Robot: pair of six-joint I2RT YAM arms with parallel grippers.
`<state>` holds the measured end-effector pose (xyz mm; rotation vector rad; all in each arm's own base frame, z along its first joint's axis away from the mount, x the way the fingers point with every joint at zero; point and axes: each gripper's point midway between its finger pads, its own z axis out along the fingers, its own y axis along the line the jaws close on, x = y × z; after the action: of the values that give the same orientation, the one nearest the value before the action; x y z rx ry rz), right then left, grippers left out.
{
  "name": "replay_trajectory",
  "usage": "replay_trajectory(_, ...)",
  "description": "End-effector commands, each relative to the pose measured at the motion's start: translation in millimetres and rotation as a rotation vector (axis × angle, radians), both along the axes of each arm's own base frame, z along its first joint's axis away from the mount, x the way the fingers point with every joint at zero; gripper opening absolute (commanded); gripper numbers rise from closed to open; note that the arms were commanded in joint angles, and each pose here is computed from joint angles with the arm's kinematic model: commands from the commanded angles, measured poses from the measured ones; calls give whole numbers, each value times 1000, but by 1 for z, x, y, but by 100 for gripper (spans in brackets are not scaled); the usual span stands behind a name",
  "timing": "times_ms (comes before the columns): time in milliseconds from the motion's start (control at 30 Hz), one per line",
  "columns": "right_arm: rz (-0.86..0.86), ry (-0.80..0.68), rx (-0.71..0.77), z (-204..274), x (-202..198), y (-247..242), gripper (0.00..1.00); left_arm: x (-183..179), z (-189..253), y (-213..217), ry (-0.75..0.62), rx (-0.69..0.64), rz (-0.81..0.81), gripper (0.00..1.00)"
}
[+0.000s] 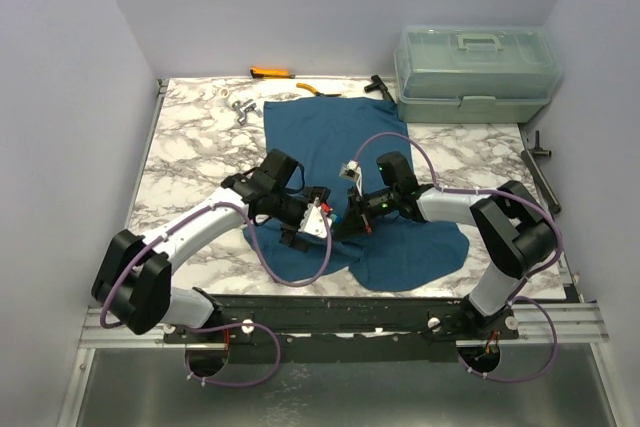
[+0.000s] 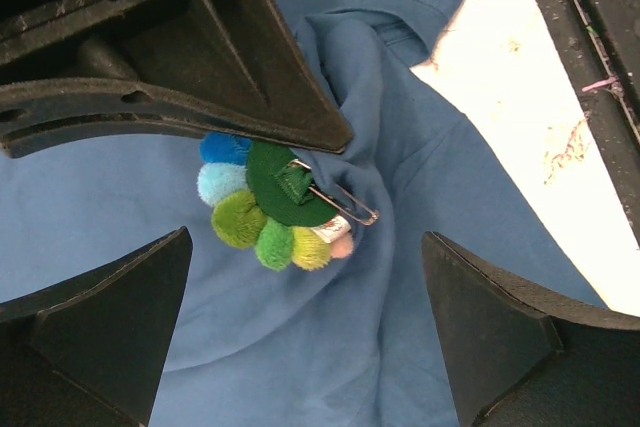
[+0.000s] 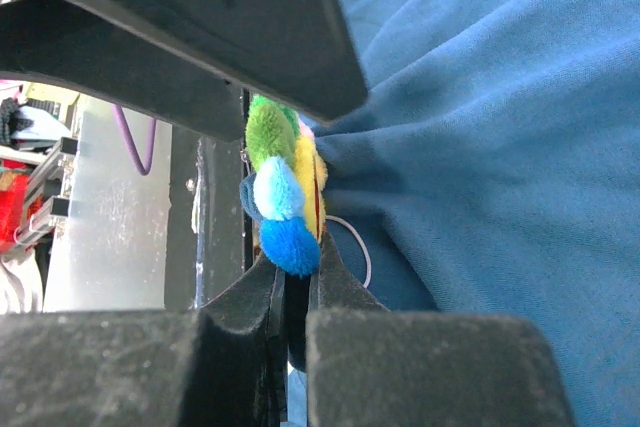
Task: Remove the brooch from the garment
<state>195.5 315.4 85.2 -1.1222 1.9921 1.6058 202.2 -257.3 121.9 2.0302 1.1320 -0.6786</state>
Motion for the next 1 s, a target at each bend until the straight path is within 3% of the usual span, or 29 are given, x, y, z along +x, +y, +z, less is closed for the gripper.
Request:
replay_trajectory(0,28,5,25,5,-2,4,1,16,8,-14,-15,-22,25,99)
replay_trajectory(167,43,22,28,3,-4,4,1,18,3,-23,3,-20,40,99)
replay_trajectory(333,57,28,34,3,-8,3,1,27,-2,-30,1,-29,72,90)
replay_trajectory(667,92,48,32,-1,-12,4,1,30,4,-42,-1,-71,49,52)
replay_trajectory(967,93,43,29,-1,-11,5,1,20,5,-50,15,-85,10,28)
